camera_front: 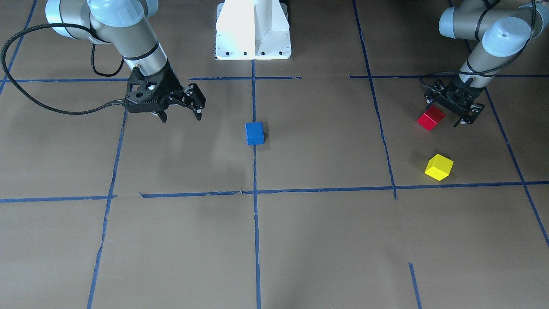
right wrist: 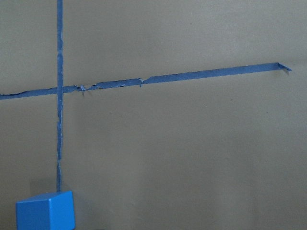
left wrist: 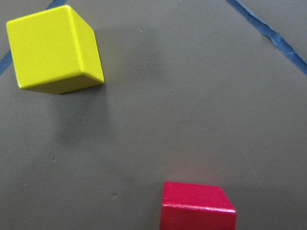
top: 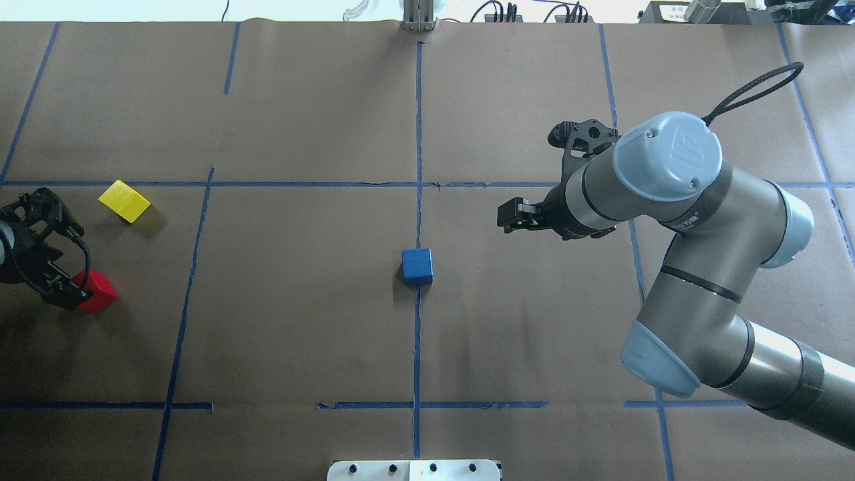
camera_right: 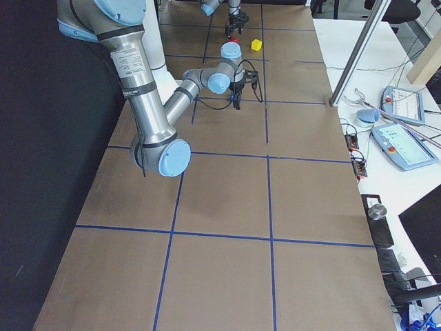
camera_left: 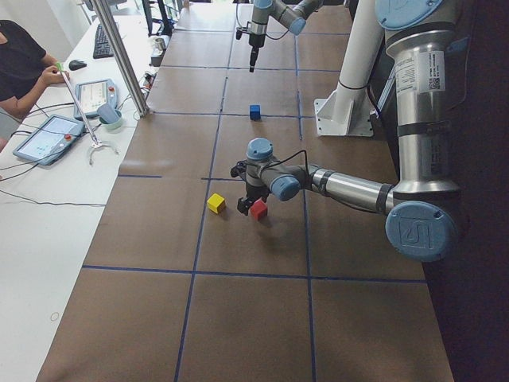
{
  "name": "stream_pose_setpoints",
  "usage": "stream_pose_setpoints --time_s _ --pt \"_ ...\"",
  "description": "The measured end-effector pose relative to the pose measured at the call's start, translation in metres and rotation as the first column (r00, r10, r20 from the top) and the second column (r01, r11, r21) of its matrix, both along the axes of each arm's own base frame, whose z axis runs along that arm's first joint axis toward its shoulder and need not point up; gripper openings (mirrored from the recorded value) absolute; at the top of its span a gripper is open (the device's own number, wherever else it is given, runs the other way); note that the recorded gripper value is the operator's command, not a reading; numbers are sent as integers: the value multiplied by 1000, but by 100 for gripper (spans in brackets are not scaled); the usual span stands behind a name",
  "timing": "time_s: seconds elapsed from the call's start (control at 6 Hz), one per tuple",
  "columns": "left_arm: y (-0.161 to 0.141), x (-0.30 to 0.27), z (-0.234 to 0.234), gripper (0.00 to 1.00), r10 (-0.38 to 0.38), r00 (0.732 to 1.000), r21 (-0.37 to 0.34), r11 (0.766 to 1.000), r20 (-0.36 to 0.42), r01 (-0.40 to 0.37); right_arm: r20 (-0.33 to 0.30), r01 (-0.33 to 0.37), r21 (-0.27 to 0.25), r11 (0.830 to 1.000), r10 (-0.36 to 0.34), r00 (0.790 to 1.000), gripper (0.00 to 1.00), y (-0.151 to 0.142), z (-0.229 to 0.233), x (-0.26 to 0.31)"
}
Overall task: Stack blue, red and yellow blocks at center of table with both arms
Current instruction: 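Lower the left gripper around the red cube and close it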
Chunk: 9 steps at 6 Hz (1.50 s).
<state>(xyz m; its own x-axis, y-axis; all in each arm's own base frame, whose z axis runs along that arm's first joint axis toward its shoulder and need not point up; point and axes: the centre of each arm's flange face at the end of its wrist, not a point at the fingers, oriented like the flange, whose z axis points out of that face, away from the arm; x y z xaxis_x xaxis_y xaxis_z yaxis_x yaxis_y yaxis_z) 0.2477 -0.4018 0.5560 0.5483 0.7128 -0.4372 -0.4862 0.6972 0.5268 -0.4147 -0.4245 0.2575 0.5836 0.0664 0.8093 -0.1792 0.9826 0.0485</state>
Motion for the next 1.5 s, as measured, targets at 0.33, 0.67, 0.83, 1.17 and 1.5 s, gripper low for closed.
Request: stream_pose_setpoints --time_s 0.33,0.67,0.83,1.17,1.5 --pt "0 2 4 100 -5 1000 -6 1000 -6 5 1 0 2 1000 0 1000 100 0 -1 0" --pt "2 4 3 100 -2 1000 -7 1000 -7 2 1 0 2 1000 0 1000 100 1 -1 -1" --pt "2 4 -1 100 2 1000 -4 1000 -19 -2 1 0 2 1000 0 1000 100 2 -1 -1" --pt "4 5 -6 100 12 999 -4 1000 -39 -12 2 1 4 1000 -1 1000 100 2 -2 -2" --pt "4 7 -1 100 17 999 -12 1000 -34 -17 4 3 4 1000 -3 1000 100 3 -3 -2"
